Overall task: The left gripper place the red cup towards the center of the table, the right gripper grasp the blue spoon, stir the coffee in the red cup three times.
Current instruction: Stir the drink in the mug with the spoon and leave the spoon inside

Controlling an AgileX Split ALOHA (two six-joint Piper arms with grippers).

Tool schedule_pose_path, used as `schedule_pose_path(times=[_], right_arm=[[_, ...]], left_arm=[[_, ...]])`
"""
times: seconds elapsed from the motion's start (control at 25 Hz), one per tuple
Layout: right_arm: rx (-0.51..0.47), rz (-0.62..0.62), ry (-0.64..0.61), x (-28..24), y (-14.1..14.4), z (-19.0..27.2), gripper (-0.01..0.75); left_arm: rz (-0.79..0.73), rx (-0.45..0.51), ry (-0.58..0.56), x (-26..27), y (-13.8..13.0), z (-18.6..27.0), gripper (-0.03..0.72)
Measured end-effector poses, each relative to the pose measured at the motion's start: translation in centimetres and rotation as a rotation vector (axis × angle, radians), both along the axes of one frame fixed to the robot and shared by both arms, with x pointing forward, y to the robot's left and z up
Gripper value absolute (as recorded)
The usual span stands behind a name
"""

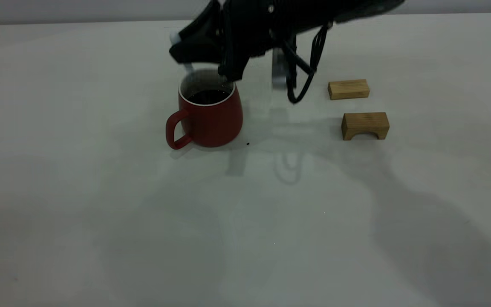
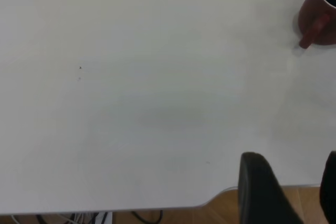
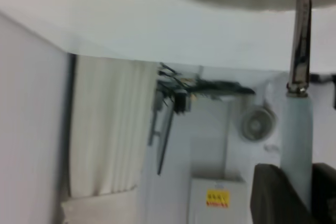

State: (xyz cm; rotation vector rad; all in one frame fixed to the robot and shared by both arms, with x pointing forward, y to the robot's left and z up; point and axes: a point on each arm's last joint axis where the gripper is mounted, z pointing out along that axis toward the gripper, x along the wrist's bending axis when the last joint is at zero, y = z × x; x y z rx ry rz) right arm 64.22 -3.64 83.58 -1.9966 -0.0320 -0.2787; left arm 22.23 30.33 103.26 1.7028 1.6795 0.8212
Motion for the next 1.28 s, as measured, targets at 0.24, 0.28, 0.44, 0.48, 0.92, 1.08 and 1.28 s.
schedule_pose_path(times=[0.24, 0.28, 0.44, 0.48, 0.92, 1.08, 1.28], right_arm=[[-0.025, -0.008, -0.022, 0.2, -0.2, -0.4, 0.137], [-0.046, -0.017, -0.042, 0.4, -0.4, -0.5, 0.137], [-0.094, -0.022, -0.080, 1.0, -1.5, -0.8, 0.137], [-0.092, -0.033, -0.061, 1.1, -1.8, -0.8, 0.137], [-0.039, -0.022, -0.075, 1.2, -1.6, -0.4, 0.137], [-0.055, -0.027, -0.059, 1.2, -1.8, -1.2, 0.137], [-0.014, -0.100, 0.107, 1.3, -2.0, -1.2, 0.137]], left_arm=[[0.000, 0.000, 0.000, 0.0, 0.0, 0.0, 0.355], [0.000, 0.000, 0.000, 0.0, 0.0, 0.0, 0.355], [0.000, 0.000, 0.000, 0.0, 0.0, 0.0, 0.355], [0.000, 0.000, 0.000, 0.0, 0.0, 0.0, 0.355], [0.000, 0.000, 0.000, 0.0, 0.0, 0.0, 0.355], [0.000, 0.000, 0.000, 0.0, 0.0, 0.0, 0.355], [0.000, 0.000, 0.000, 0.0, 0.0, 0.0, 0.355]])
